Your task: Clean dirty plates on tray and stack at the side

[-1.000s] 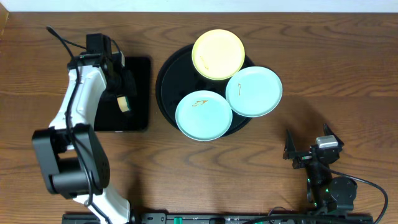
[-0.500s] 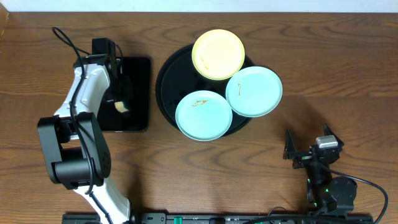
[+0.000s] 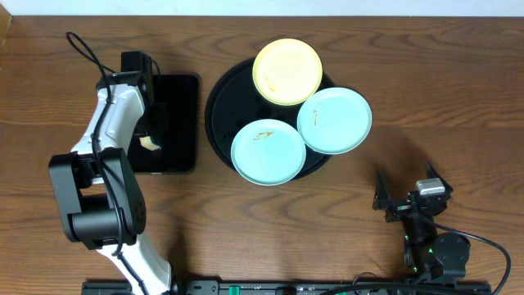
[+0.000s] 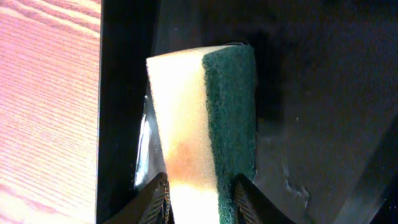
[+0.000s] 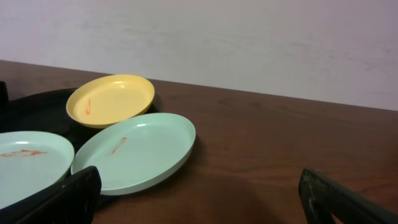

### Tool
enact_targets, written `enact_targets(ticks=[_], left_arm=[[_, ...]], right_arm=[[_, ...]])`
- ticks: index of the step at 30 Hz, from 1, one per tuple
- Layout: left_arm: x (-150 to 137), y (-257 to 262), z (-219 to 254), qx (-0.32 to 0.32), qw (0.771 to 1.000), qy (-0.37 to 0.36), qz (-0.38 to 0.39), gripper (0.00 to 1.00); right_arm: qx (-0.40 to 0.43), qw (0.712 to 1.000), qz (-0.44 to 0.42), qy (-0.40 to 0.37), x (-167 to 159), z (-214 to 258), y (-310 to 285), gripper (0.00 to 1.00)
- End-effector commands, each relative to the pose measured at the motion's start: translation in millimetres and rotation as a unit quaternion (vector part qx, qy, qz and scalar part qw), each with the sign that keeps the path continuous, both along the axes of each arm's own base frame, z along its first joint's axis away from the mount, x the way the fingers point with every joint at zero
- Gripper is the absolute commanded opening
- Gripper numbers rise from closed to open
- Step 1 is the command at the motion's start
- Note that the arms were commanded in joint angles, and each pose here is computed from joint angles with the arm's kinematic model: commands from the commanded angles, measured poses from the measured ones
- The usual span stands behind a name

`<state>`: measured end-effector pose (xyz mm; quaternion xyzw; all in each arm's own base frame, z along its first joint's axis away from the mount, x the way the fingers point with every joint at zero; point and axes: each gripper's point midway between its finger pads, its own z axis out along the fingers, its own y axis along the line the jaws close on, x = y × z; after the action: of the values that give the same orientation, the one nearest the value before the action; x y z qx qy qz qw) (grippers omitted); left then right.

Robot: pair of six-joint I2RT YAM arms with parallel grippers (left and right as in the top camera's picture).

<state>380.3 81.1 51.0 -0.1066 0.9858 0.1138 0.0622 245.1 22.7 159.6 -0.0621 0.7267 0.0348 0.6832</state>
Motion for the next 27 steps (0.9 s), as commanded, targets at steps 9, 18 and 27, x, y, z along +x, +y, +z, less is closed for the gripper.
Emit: enact_targets(ticks=[9,18,27], left_arm=[[-17.2,27.5,1.0,0.075,0.996,0.029,0.037,0.30],[-6.9,15.1,-3.0,-0.012,0.994,-0.012,0.105,0.64],[-3.3,15.4,-5.6,-0.050,0.999,-0.006,0.021,0.64]], right_arm=[[0.007,1.000,0.004,0.000,-0.4,-0.1,1.2,0.99],[0.007,1.000,0.004,0.000,-0.4,-0.1,1.2,0.99],[0.007,1.000,0.004,0.000,-0.4,-0.1,1.2,0.99]])
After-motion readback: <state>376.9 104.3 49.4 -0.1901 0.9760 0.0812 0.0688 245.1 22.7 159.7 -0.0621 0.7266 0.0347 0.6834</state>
